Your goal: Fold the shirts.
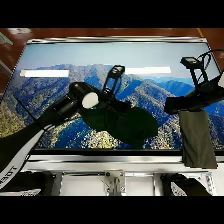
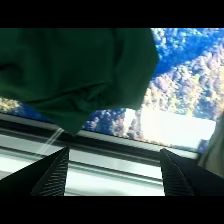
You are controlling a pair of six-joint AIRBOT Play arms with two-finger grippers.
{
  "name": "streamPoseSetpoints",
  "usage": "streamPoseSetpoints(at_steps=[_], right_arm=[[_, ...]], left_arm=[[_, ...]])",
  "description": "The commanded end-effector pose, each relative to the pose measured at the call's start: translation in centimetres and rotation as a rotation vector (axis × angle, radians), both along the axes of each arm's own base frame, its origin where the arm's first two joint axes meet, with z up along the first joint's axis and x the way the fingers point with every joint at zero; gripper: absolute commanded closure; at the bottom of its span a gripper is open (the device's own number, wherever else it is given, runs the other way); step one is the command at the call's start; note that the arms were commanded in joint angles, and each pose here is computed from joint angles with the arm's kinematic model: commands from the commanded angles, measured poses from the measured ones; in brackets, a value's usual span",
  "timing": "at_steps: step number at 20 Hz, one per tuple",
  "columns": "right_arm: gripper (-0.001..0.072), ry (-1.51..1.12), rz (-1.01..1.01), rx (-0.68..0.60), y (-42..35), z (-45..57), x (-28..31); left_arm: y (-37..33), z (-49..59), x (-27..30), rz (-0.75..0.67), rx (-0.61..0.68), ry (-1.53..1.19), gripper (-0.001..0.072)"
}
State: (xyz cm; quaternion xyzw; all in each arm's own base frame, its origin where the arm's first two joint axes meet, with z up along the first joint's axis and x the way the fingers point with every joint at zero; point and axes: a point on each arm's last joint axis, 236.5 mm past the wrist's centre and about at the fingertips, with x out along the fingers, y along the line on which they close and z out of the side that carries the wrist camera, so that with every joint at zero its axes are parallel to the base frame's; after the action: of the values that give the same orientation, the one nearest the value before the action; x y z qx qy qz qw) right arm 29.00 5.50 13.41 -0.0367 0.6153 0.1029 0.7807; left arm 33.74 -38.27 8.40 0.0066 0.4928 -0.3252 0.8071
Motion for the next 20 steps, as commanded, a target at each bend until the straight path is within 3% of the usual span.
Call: streamPoseSetpoints(at_steps=[1, 5, 9, 14, 15, 16, 20], right_arm=[[0.0028, -0.012, -0.042, -0.12, -3.0, 0.0, 0.2], [0.0028, -0.071, -0.059, -0.169, -4.2, 0.2, 1.8], [0.0028, -0.027, -0.05, -0.176, -4.1, -2.2, 2.9], [0.0028, 0.11, -0.033, -0.177, -3.6, -7.0, 2.8], [0.0028, 0.126, -0.031, -0.173, -3.5, -7.5, 2.8], [0.0028, 0.135, -0.029, -0.166, -3.3, -7.8, 2.8], [0.0028, 0.14, -0.029, -0.161, -3.1, -8.0, 3.0]], left_arm=[[8.6, 0.2, 2.7, 0.067, 0.111, 0.053, -0.0006], [17.7, 1.9, 3.5, 0.213, -0.011, 0.159, -0.0013], [23.6, -5.5, -1.1, 0.394, -0.108, 0.418, -0.0013], [22.7, -12.4, -2.7, 0.549, -0.25, 0.534, -0.0007], [22.4, -13.2, -2.6, 0.558, -0.25, 0.533, -0.0001], [21.8, -13.9, -2.8, 0.534, -0.234, 0.536, 0.0063], [20.0, -16.5, -2.3, 0.539, -0.241, 0.57, 0.0065]])
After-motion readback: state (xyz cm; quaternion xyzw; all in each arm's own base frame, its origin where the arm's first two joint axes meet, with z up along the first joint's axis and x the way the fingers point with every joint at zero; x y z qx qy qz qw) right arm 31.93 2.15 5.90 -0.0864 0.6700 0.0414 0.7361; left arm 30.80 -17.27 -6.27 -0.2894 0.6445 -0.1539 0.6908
